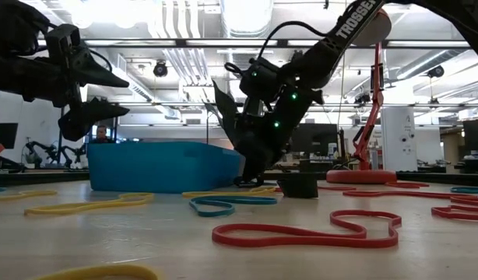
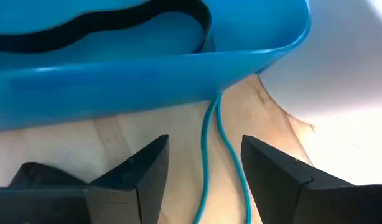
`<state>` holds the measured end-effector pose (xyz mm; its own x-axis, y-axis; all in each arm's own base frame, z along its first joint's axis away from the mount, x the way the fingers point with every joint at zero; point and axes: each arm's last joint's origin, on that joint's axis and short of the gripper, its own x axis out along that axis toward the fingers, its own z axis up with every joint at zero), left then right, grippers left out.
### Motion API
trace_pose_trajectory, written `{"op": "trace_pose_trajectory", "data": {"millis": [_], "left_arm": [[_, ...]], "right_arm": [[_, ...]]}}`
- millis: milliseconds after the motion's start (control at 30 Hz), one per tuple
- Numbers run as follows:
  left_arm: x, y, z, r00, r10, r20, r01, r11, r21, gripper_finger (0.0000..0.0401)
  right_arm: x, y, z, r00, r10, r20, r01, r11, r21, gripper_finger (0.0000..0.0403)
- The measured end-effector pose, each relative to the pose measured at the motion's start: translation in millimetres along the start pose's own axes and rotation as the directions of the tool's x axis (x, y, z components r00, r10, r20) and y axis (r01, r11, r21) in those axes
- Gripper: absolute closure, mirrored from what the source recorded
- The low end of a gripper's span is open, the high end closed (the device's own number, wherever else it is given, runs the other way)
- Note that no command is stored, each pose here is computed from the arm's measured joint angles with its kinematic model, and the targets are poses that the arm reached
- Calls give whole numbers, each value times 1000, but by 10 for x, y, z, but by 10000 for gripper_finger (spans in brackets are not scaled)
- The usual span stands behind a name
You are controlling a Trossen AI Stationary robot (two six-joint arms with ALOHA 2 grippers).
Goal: Pick and place rubber bands into bin
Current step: Put the blue rubber band into the blue bin
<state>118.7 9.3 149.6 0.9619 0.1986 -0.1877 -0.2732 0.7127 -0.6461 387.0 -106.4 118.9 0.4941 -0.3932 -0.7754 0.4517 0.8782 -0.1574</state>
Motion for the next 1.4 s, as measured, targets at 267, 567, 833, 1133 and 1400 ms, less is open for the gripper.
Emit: {"op": "trace_pose_trajectory", "data": {"millis": [267, 567, 833, 1133, 1400], "left_arm": [[-1, -1, 1, 1000, -1, 1, 1, 1000, 0, 161], [-1, -2, 2, 1000, -2, 2, 2, 1000, -1, 161], [-1, -2, 3, 1000, -2, 3, 2, 1000, -3, 161], [-2, -4, 4, 1000, -5, 5, 5, 1000, -5, 161], [-2, -5, 5, 1000, -5, 6, 5, 1000, -5, 161]], "right_arm": [[49, -20, -93, 998, 2, 60, -1, 1000, -7, 216], [98, -125, -187, 995, 36, 88, -45, 994, 102, 250], [225, -191, -168, 993, 42, 106, -57, 987, 150, 294], [391, -118, 27, 994, 95, 58, -102, 984, 146, 374], [208, -126, 61, 992, 126, -5, -122, 974, 189, 394]]}}
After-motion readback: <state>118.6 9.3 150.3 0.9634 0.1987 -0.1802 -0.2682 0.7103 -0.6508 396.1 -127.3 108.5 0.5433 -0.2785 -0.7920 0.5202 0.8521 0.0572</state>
